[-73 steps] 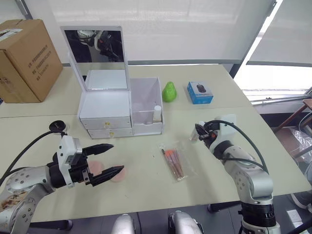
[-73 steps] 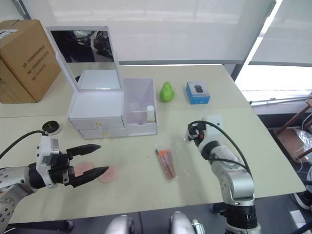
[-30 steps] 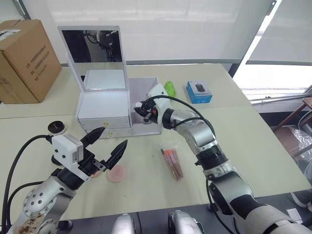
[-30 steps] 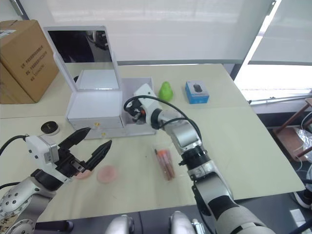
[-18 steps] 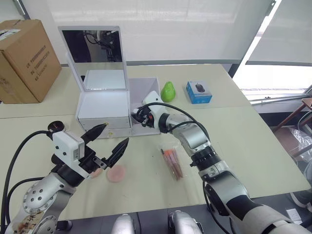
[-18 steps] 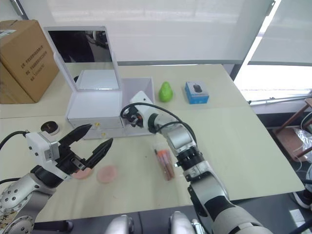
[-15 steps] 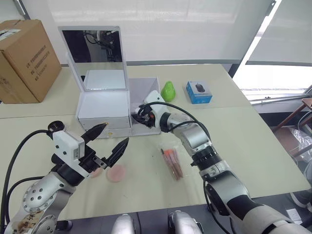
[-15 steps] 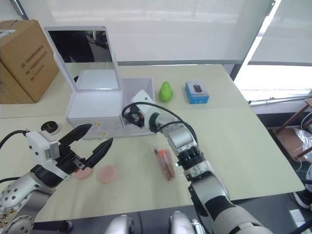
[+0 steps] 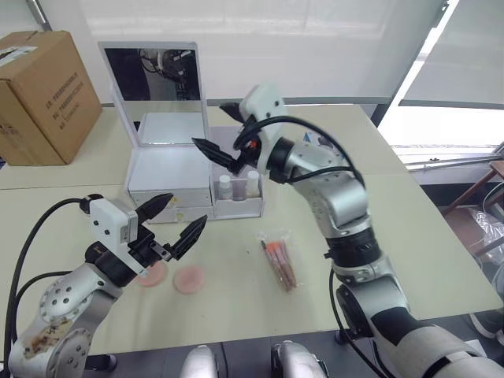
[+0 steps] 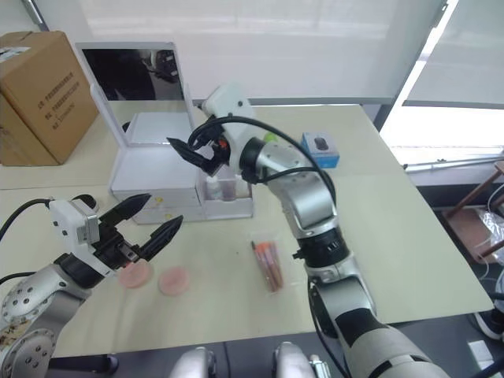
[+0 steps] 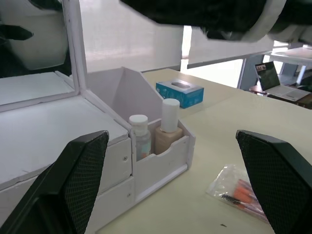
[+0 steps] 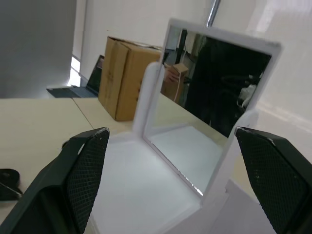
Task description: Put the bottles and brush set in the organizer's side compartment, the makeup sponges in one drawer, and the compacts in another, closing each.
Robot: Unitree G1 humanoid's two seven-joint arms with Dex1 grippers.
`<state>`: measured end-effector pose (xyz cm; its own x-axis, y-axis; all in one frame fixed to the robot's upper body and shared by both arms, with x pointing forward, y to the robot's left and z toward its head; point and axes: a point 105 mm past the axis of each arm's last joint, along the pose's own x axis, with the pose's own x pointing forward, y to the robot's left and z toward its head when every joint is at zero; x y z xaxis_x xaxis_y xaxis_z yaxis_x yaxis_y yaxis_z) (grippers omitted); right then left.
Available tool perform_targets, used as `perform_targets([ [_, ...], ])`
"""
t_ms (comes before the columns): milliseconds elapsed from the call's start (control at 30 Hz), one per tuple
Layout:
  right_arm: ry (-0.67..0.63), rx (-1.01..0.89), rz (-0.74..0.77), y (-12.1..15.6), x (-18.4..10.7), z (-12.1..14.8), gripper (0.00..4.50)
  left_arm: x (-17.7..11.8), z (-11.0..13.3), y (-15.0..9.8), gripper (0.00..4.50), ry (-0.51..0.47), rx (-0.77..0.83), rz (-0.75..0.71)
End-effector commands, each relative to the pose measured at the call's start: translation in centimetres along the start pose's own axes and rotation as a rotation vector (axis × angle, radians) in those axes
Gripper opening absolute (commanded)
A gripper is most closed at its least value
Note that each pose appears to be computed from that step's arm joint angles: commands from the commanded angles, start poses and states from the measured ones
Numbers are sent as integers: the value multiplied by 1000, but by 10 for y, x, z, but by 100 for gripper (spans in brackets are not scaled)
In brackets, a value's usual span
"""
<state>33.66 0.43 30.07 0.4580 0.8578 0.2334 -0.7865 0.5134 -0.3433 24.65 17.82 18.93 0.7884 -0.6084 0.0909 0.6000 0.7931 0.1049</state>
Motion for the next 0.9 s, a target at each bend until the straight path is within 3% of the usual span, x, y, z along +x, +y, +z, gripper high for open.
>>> perform_targets([
  [33,-58,28,-5,-12,-40,20,447,-14,6,26,450,13,32,-3],
  [200,43,64,17,-22,-118,16,447,-49,6,77,450,124,84,45],
  [300,135,94,16,-23,-169,10,447,-86,0,112,450,217,85,115],
  [500,365,125,-133,-39,-250,-33,447,-152,-4,154,450,343,103,273],
  [700,473,123,-239,-50,-295,-65,447,-194,-5,163,450,404,119,381],
  [800,474,119,-227,-51,-293,-72,447,-215,-3,168,450,421,129,444],
  [900,465,112,-205,-50,-286,-75,447,-218,-2,170,450,415,135,454],
])
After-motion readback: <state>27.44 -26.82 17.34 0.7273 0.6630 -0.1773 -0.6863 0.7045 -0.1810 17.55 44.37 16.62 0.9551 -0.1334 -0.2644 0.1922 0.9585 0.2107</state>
